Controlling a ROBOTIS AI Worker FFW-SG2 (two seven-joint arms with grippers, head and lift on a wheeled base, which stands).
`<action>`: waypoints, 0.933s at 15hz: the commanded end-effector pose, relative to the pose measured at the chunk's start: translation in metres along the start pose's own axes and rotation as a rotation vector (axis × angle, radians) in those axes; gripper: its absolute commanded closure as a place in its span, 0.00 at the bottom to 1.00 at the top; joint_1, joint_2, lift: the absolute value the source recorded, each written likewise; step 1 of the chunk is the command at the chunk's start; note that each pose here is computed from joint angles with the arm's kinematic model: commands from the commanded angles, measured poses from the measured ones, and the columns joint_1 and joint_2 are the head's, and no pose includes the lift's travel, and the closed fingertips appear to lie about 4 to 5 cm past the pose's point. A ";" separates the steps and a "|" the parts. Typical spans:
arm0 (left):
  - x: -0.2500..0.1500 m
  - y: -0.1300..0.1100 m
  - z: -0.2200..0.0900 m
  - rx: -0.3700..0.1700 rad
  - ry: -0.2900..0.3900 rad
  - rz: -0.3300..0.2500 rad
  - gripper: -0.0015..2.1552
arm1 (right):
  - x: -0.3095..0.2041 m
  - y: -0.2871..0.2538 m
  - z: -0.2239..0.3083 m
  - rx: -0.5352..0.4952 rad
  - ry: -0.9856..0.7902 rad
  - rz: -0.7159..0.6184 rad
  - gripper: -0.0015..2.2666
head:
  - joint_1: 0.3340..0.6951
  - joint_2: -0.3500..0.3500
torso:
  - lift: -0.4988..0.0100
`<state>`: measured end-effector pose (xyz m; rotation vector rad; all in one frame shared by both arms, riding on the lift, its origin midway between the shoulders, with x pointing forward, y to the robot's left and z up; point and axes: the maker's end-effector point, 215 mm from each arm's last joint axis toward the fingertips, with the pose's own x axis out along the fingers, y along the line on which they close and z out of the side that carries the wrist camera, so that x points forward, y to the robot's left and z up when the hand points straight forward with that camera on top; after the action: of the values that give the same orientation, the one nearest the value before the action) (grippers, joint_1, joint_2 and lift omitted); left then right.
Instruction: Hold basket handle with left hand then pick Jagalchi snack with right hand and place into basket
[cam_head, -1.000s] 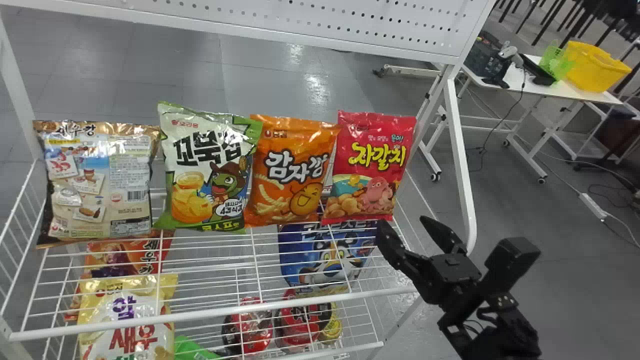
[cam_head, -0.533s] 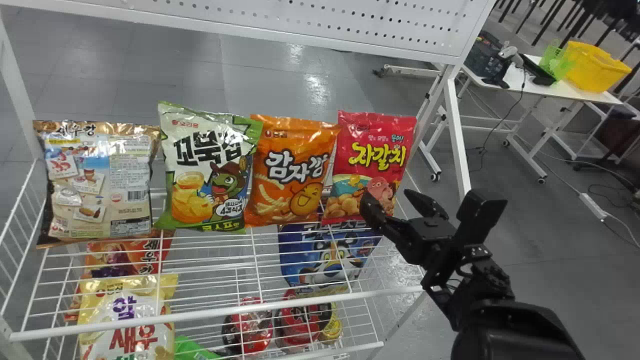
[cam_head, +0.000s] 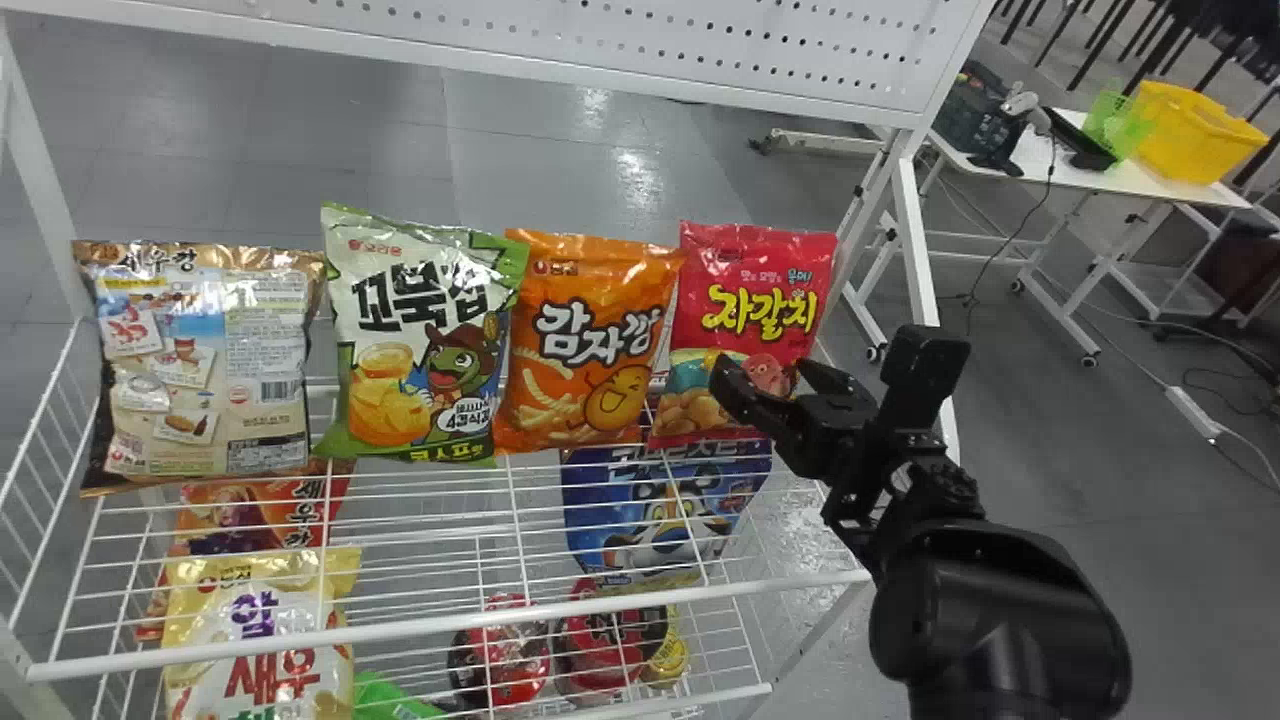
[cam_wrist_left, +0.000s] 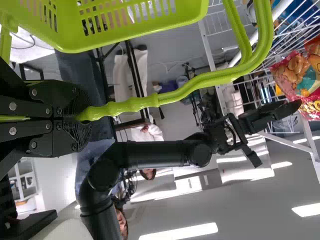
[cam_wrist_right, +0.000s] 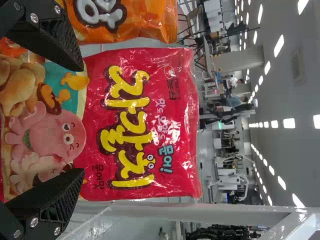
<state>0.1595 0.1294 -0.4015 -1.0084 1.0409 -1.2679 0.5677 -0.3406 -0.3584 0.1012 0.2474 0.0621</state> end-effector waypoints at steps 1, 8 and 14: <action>-0.002 0.000 0.000 -0.004 -0.005 -0.007 0.99 | 0.013 -0.003 -0.003 0.017 0.030 -0.008 0.04 | 1.00 0.04 | 0.96; -0.003 0.001 0.000 -0.006 -0.008 -0.007 0.99 | 0.037 0.003 -0.014 0.073 0.085 -0.011 0.05 | 1.00 0.06 | 0.96; -0.005 0.003 0.000 -0.012 -0.012 -0.001 0.99 | 0.039 -0.007 -0.026 0.114 0.132 -0.053 0.94 | 1.00 0.07 | 0.96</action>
<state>0.1605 0.1344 -0.4051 -1.0168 1.0421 -1.2512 0.6006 -0.3392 -0.3899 0.1928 0.3756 0.0074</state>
